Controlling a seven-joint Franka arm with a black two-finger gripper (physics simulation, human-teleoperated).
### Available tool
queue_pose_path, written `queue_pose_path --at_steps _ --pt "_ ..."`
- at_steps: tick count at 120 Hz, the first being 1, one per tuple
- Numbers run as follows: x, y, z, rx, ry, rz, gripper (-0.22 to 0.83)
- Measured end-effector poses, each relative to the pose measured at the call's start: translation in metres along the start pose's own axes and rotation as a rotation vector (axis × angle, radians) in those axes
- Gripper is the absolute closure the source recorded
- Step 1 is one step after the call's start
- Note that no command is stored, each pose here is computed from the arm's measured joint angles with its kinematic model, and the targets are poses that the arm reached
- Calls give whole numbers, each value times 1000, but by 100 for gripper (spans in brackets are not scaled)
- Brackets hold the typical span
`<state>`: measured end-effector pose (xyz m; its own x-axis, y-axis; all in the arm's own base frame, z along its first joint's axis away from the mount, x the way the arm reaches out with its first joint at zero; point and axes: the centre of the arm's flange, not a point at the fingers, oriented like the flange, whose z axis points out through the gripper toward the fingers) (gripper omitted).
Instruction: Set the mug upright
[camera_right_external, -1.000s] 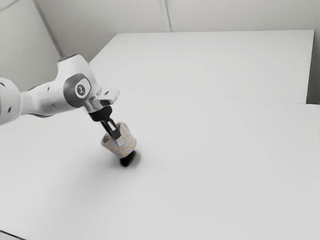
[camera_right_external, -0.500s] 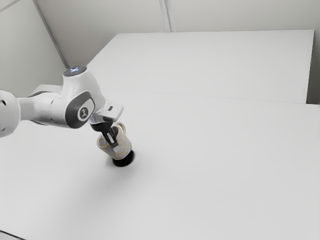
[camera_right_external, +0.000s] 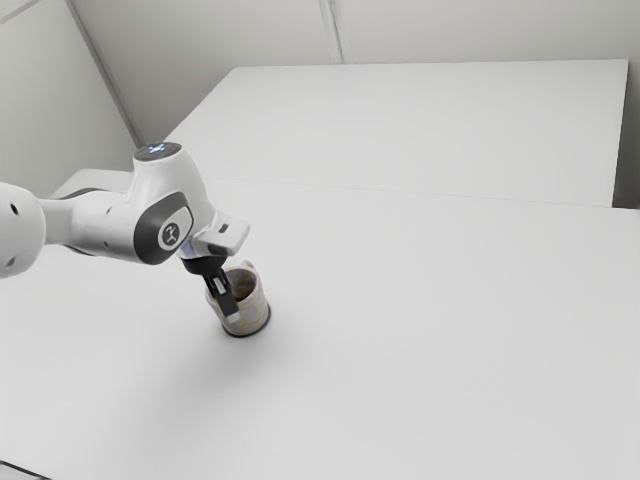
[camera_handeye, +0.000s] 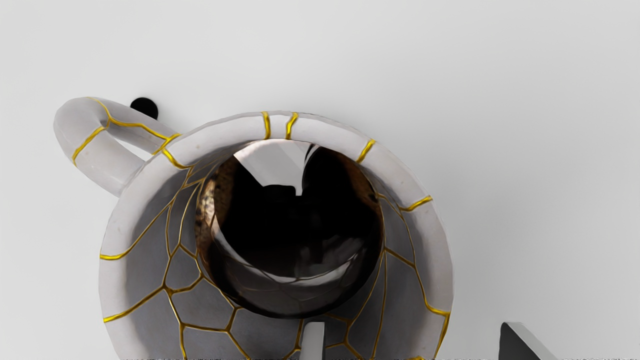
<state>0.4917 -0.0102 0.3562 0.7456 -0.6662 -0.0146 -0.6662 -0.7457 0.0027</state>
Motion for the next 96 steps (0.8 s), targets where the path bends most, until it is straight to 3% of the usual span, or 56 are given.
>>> queue_pose_path --at_steps 18,42,56,75,96 --pt "1 2 -4 1 1 6 13" --pt "2 1 -32 19 29 -11 5" --pt "7 -6 -70 30 77 -109 3" --pt "29 -26 -162 55 144 -264 1" --pt "46 -41 -238 42 152 -395 1"
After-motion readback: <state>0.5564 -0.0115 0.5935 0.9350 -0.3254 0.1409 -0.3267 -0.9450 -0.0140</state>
